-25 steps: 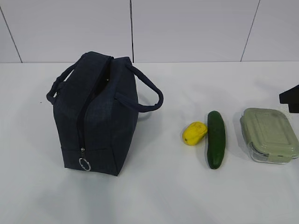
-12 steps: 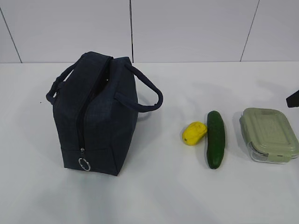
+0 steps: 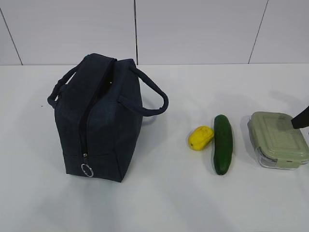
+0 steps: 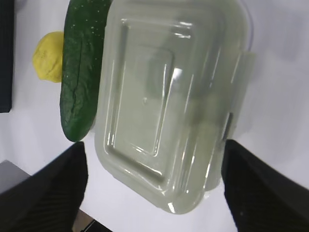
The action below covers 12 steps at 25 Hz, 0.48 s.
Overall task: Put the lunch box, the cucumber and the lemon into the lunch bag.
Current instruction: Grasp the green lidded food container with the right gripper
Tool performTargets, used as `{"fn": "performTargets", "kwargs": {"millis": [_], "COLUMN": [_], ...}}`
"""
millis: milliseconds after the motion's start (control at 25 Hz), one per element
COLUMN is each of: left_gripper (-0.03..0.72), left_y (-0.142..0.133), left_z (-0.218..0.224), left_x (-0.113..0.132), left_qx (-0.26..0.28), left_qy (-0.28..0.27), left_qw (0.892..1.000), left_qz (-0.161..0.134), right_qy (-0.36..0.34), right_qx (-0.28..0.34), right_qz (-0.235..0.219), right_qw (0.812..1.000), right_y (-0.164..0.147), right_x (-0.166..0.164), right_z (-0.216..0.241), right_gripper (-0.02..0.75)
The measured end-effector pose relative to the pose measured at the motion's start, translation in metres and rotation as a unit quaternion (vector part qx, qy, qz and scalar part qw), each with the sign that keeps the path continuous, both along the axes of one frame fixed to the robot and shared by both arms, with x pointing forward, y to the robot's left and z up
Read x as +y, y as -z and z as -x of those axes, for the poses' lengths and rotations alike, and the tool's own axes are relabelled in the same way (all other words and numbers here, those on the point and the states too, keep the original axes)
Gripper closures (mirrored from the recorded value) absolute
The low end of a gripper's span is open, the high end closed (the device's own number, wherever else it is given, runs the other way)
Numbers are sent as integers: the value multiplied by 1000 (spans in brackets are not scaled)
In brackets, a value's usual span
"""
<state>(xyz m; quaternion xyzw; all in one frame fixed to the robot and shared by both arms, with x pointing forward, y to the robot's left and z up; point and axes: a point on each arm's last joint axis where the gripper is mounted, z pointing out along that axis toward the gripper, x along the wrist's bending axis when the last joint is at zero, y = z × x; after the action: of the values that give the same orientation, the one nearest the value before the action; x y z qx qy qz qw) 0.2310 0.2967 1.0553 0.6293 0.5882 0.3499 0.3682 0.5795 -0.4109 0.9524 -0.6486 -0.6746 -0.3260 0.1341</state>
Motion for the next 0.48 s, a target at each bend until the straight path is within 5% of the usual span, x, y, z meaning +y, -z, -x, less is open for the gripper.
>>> {"fn": "performTargets", "kwargs": {"millis": [480], "left_gripper": [454], "left_y": [0], "left_z": [0], "left_x": [0], "left_qx": [0], "left_qy": [0], "left_qw": [1000], "left_qz": [0], "right_qy": [-9], "right_qx": [9], "right_qz": [1], "right_qw": [1000], "right_y": [17], "right_x": [-8], "right_z": [-13], "right_gripper": [90]}}
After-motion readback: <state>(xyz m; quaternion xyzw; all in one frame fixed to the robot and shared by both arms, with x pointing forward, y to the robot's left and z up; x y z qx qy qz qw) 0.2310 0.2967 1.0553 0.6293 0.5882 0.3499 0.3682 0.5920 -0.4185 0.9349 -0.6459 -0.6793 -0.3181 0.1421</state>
